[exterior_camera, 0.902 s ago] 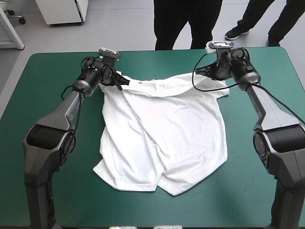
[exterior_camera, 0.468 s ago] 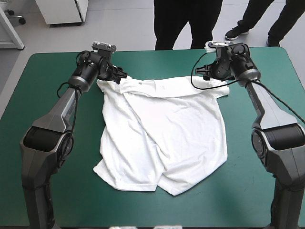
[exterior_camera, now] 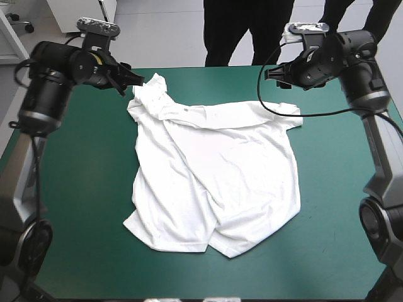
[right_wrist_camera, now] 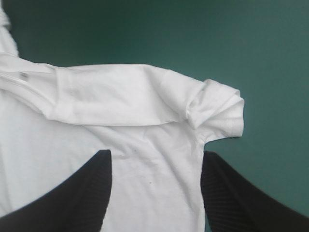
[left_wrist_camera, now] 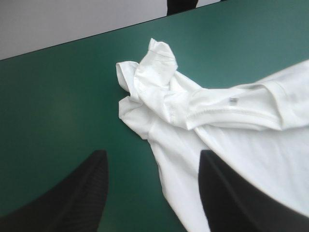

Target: Fold the cloth

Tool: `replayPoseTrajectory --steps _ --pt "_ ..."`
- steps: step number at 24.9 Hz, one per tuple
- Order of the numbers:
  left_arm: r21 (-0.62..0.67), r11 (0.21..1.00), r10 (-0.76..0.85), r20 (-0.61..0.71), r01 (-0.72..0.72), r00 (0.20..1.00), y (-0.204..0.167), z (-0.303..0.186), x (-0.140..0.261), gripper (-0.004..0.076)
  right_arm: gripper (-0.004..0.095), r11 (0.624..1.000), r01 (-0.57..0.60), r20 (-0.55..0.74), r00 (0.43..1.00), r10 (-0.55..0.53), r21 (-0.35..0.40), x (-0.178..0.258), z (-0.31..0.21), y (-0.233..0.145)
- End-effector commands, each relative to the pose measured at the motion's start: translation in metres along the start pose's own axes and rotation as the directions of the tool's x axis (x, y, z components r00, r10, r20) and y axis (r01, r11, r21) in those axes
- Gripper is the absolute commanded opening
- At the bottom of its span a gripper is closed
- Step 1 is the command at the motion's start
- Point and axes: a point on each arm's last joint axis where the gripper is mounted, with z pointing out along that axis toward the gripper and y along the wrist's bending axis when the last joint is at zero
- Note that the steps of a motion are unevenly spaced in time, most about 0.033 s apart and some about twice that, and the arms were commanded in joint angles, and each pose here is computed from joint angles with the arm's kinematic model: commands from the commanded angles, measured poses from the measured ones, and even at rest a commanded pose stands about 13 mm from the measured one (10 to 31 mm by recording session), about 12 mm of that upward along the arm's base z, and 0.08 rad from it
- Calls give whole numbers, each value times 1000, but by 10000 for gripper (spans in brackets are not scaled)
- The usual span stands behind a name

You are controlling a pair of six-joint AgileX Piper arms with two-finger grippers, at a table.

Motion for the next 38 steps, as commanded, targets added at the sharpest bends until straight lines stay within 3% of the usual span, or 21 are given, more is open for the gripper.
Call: replayPoseTrajectory --steps 1,7,12,16,22,38 --pt "42 999 22 91 -26 996 2 -77 5 398 509 998 37 161 987 -28 -56 0 -74 12" --pt "125 992 -1 184 -23 983 -2 -140 29 398 509 992 87 113 991 -77 -93 47 -106 30" --pt "145 989 2 112 -18 994 -6 -146 67 398 509 994 45 11 999 -45 -95 104 -116 25" --pt "276 960 -14 -107 43 994 -26 -109 122 398 509 999 -16 -44 999 14 -45 155 -124 10" --pt "192 980 30 -405 52 914 -28 -41 175 398 509 999 -43 -68 997 42 -23 174 -122 5" --pt "197 979 72 -601 60 796 -75 34 235 398 486 999 -35 -82 996 35 -3 172 -116 4"
